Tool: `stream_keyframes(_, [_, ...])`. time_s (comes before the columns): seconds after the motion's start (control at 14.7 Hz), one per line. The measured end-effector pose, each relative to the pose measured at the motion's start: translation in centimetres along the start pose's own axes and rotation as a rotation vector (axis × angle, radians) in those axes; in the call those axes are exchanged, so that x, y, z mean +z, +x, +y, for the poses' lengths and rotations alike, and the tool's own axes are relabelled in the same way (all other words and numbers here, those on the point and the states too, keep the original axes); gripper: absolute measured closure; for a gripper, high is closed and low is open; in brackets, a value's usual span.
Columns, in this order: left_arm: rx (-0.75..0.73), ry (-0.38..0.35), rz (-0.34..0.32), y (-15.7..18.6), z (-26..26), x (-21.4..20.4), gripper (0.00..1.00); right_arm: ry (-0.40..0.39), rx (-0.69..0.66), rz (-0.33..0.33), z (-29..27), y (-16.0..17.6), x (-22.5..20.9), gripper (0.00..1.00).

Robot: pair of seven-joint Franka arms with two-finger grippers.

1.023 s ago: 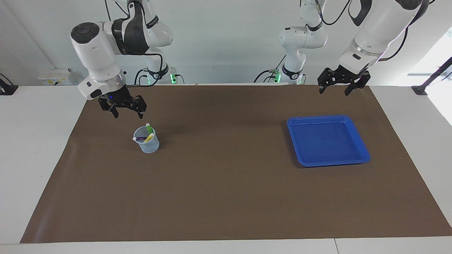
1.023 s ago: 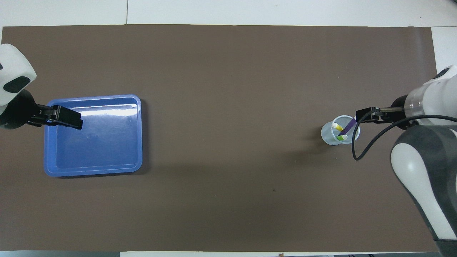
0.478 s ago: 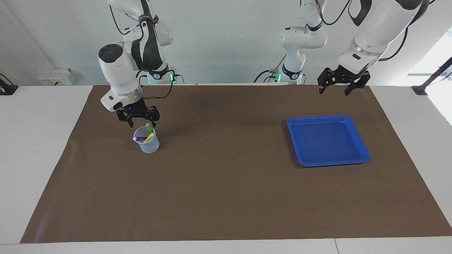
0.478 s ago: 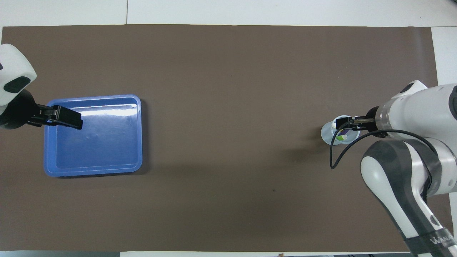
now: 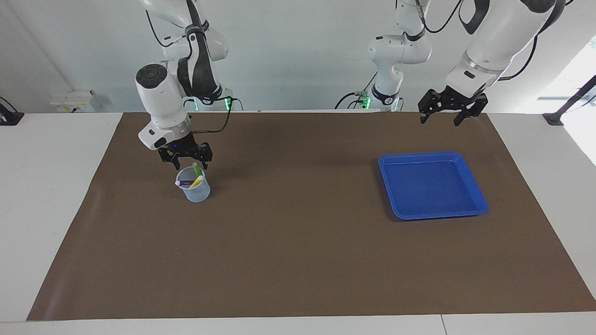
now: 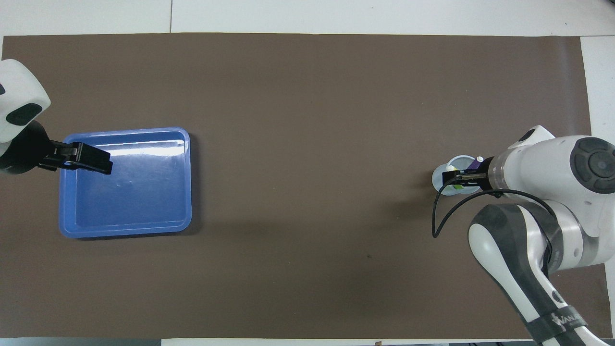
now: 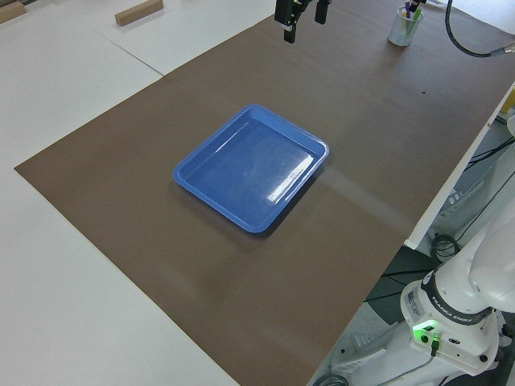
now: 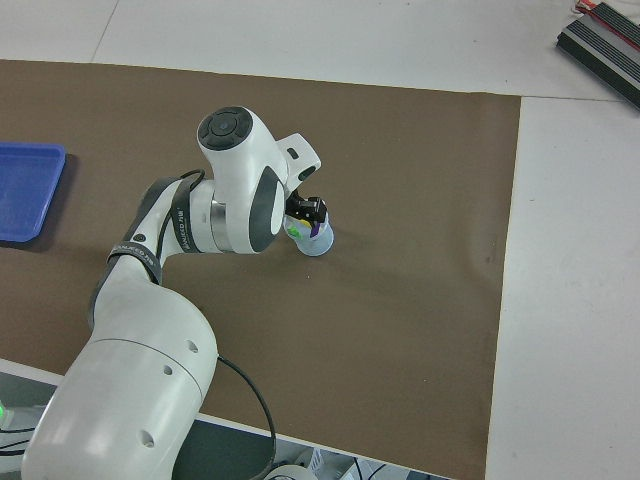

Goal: Right arm passes pens to left for tray arrangement
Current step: 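Lower the right gripper into the clear cup and grasp the green pen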

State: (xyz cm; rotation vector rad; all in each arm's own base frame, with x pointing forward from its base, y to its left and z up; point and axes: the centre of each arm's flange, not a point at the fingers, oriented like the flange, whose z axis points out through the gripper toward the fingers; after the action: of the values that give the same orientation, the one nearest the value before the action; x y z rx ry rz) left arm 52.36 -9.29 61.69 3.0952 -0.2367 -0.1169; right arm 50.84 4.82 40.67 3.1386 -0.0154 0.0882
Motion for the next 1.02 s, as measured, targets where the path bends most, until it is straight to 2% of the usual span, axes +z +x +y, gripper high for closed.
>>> stream_keyframes(0.96, [0.014, 0.001, -0.001, 0.0, 1.1, 0.0, 0.0, 0.001, -0.021, -0.001, -0.9, -0.2, 0.0, 0.21])
stream_keyframes(1.02, [0.014, 0.001, -0.001, 0.0, 1.1, 0.0, 0.0, 0.001, -0.025, -0.001, -0.9, -0.2, 0.0, 0.26])
